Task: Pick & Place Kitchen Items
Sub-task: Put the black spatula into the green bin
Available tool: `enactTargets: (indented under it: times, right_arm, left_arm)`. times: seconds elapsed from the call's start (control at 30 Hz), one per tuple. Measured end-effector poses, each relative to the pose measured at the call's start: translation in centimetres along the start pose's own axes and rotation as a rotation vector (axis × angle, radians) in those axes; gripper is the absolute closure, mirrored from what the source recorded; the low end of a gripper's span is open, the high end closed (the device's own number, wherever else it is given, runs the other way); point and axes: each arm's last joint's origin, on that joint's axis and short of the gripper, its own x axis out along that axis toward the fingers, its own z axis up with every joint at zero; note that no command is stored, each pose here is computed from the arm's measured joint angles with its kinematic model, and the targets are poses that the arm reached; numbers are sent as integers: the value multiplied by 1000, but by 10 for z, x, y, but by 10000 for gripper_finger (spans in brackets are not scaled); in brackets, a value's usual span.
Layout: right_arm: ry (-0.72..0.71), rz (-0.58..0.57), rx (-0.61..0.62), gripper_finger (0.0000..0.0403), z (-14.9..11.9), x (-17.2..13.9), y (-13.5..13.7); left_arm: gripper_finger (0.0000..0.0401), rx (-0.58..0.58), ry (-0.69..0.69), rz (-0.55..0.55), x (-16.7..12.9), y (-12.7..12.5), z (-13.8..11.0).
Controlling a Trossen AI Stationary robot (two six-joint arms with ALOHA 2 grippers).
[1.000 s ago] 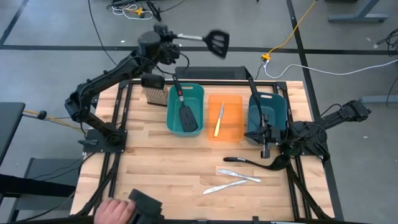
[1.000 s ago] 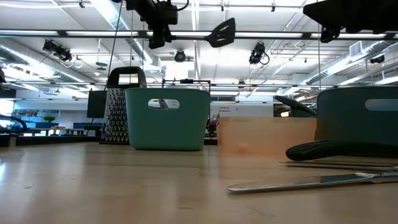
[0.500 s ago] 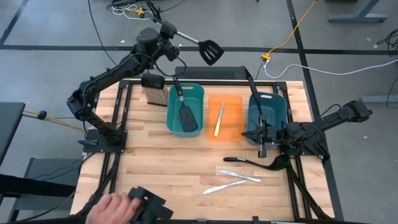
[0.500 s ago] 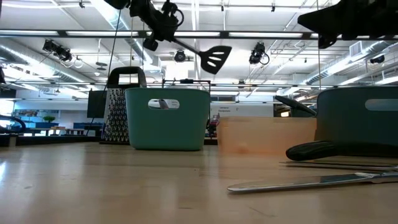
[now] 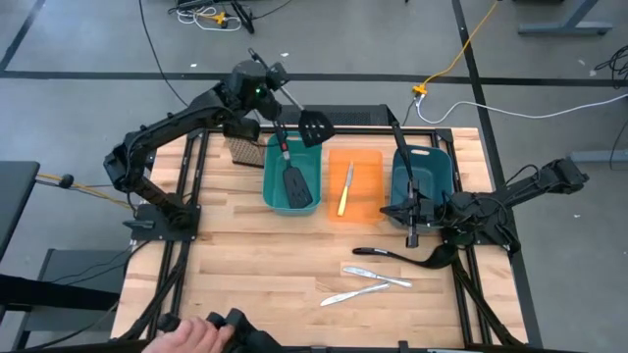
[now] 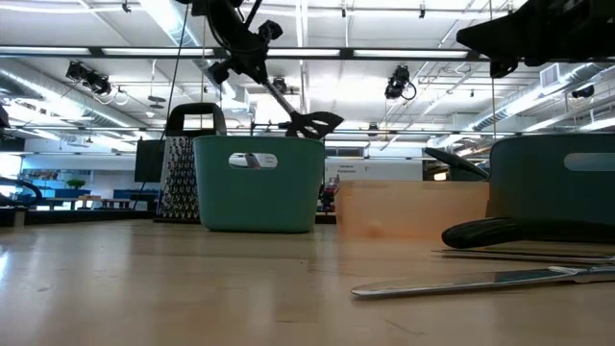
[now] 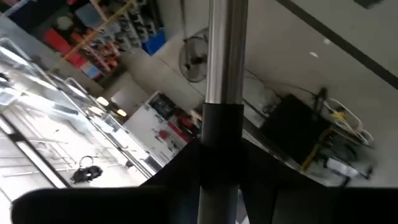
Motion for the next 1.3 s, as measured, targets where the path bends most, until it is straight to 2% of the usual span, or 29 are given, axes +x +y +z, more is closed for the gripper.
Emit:
enactTargets:
  times: [0.1, 0.27, 0.47, 0.7, 0.87, 1.07, 1.3]
  right_arm:
    - [3, 0, -2, 394, 0, 0, 0]
    - [10, -6, -7, 394, -1, 0, -1]
    - [16, -15, -9, 394, -2, 1, -2]
    - [14, -5, -10, 394, -2, 1, -2]
    - [14, -4, -10, 394, -2, 1, -2]
    - [14, -4, -10, 394, -2, 1, -2]
    - [15, -4, -10, 394, -2, 1, -2]
  left_arm:
    - [315, 46, -38, -78, -5, -9, 0]
    - [315, 54, -80, -52, -20, -8, -5]
    - [315, 145, -165, -112, -27, -12, 14]
    - [315, 123, -221, -121, -36, -9, 30]
    - [315, 167, -265, -185, -26, -12, 50]
    - [315, 195, -292, -211, -11, -13, 74]
    - [315, 252, -280, -283, 9, -20, 96]
